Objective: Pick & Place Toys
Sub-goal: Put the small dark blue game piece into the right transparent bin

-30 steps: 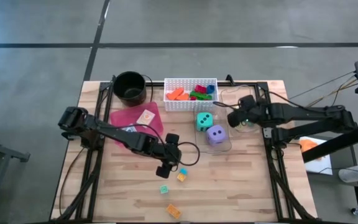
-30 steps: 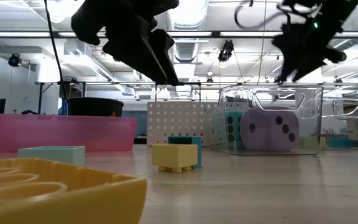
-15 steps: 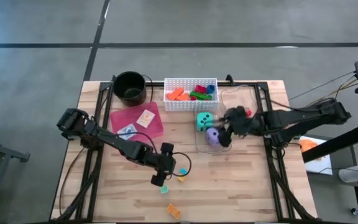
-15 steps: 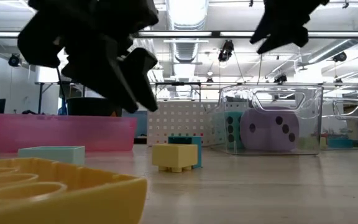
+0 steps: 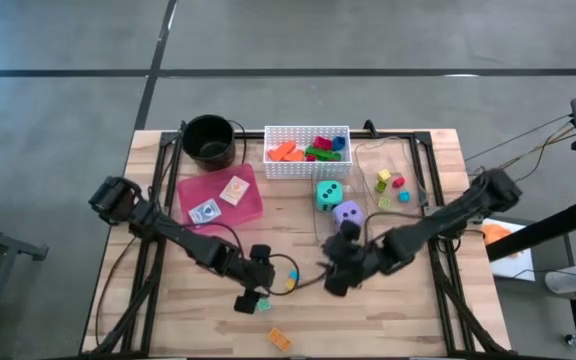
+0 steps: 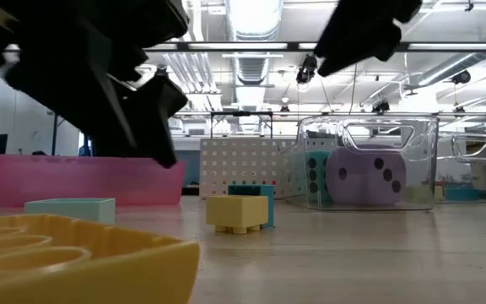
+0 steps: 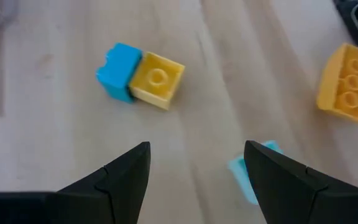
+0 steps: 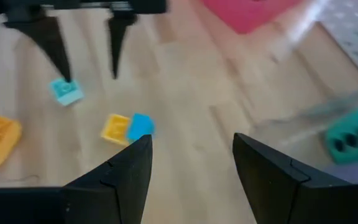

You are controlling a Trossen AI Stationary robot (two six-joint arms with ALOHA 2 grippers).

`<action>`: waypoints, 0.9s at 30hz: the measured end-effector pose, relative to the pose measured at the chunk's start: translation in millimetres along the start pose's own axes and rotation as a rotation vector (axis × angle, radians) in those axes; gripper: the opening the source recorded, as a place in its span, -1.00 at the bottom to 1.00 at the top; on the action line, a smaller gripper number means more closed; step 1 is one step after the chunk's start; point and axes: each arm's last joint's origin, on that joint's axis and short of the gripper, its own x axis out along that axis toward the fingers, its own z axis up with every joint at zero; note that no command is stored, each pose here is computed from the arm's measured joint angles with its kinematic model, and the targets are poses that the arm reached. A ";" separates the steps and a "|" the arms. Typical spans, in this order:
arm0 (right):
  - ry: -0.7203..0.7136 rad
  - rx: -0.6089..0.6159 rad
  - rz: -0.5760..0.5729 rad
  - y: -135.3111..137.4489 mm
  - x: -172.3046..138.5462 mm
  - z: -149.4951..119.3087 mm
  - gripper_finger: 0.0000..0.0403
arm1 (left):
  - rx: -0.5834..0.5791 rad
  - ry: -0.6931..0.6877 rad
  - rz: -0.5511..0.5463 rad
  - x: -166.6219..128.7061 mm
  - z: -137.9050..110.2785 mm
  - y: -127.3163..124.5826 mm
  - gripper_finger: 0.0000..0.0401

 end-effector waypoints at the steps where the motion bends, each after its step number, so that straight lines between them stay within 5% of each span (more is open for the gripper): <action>1: -0.002 -0.007 0.001 7.7 3.3 1.4 0.11 | -0.011 0.001 -0.006 -0.1 -0.7 -3.3 0.32; 15: 0.065 -0.164 -0.035 80.0 77.9 10.1 0.11 | -0.050 -0.020 0.012 -1.7 -4.5 -24.3 0.32; 22: 0.180 -0.157 -0.014 93.9 106.4 7.3 0.11 | -0.055 -0.004 0.016 -0.5 -8.8 -23.2 0.32; 27: 0.251 -0.087 -0.107 90.7 113.0 7.0 0.11 | -0.053 0.021 0.024 -0.5 -11.7 -22.8 0.32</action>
